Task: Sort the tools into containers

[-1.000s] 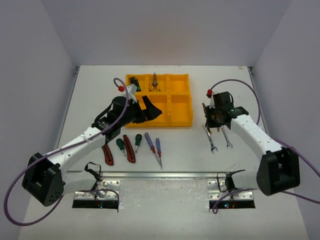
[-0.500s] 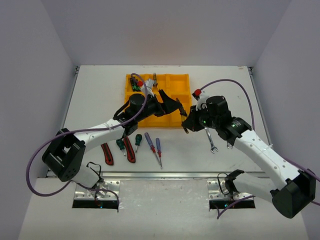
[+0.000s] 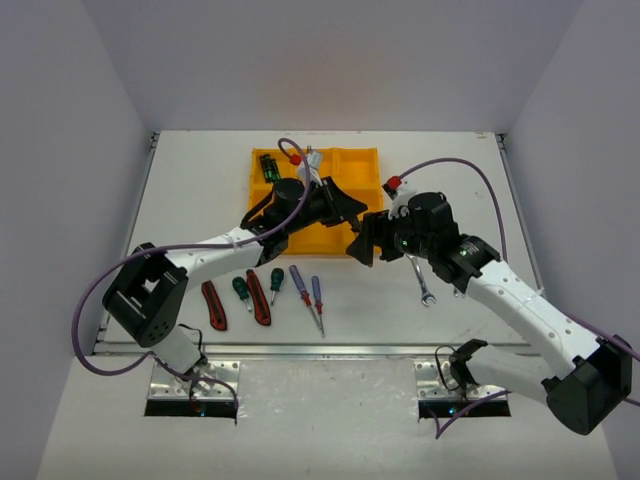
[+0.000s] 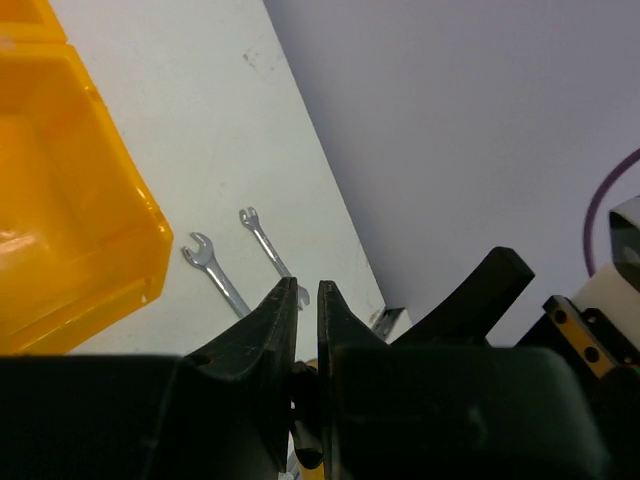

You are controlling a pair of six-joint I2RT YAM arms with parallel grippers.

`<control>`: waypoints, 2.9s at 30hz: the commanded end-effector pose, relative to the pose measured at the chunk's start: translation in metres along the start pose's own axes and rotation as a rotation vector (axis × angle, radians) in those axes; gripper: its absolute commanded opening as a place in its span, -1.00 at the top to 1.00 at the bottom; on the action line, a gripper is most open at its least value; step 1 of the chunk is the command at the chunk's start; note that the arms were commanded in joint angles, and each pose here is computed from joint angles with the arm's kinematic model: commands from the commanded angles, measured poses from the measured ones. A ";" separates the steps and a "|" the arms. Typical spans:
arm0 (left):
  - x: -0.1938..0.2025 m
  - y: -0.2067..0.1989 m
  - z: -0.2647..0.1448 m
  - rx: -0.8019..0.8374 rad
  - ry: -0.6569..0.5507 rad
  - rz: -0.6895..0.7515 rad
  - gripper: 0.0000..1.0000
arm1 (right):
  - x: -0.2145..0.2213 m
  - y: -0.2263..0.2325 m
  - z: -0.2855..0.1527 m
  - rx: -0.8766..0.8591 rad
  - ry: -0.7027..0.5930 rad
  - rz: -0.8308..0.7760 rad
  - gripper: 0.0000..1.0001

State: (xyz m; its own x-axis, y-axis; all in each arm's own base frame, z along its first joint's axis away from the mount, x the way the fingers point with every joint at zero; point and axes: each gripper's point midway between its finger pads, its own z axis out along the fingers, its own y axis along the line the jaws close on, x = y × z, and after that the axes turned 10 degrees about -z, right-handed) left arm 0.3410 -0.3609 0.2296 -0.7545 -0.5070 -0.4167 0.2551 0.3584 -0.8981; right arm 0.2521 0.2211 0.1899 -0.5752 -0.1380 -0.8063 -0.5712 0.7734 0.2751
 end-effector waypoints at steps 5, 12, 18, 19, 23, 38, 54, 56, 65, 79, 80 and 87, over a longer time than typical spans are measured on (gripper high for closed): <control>-0.146 0.021 0.014 -0.281 -0.237 0.294 1.00 | -0.040 -0.060 -0.060 0.427 -0.104 -0.002 -0.98; -0.274 0.083 0.035 -0.357 -0.236 0.490 1.00 | -0.035 -0.074 -0.091 0.520 -0.096 -0.059 -0.98; -0.274 0.092 0.072 -0.089 -0.070 0.650 1.00 | -0.020 -0.073 -0.089 0.493 -0.038 -0.091 -0.98; -0.272 0.099 0.076 -0.077 -0.058 0.655 1.00 | -0.018 -0.072 -0.088 0.484 -0.032 -0.095 -0.98; -0.272 0.119 0.090 -0.065 -0.049 0.649 1.00 | -0.015 -0.072 -0.088 0.479 -0.023 -0.109 -0.98; -0.262 0.147 0.100 -0.113 -0.018 0.546 1.00 | -0.001 -0.079 -0.070 0.482 0.049 -0.131 -0.98; -0.261 0.121 0.093 -0.198 -0.050 0.476 -0.62 | 0.000 -0.089 -0.056 0.513 0.095 -0.074 -0.98; -0.277 0.075 0.080 -0.177 -0.126 0.490 -0.98 | 0.003 -0.091 -0.052 0.515 0.111 -0.053 -0.98; -0.313 -0.079 -0.072 -0.271 -0.530 0.366 -1.00 | -0.018 -0.044 -0.013 0.234 -0.003 0.075 -0.98; -0.183 -0.013 -0.268 -0.640 -0.640 0.217 -1.00 | 0.039 0.013 0.065 0.364 0.300 -0.022 -0.78; -0.179 -0.015 -0.272 -0.638 -0.631 0.227 -1.00 | 0.040 0.018 0.069 0.349 0.311 -0.026 -0.67; -0.138 0.040 -0.306 -0.770 -0.574 0.361 -1.00 | 0.086 0.027 0.106 0.325 0.435 -0.040 0.00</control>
State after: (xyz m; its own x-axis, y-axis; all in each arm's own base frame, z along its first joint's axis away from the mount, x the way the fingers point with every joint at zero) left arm 0.2926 -0.0548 0.3083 -0.2689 -0.5752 -0.7725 -0.1912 0.8180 -0.5425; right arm 0.2403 0.2840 0.0792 -0.7806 -0.3880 -0.4900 -0.4546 0.8905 0.0190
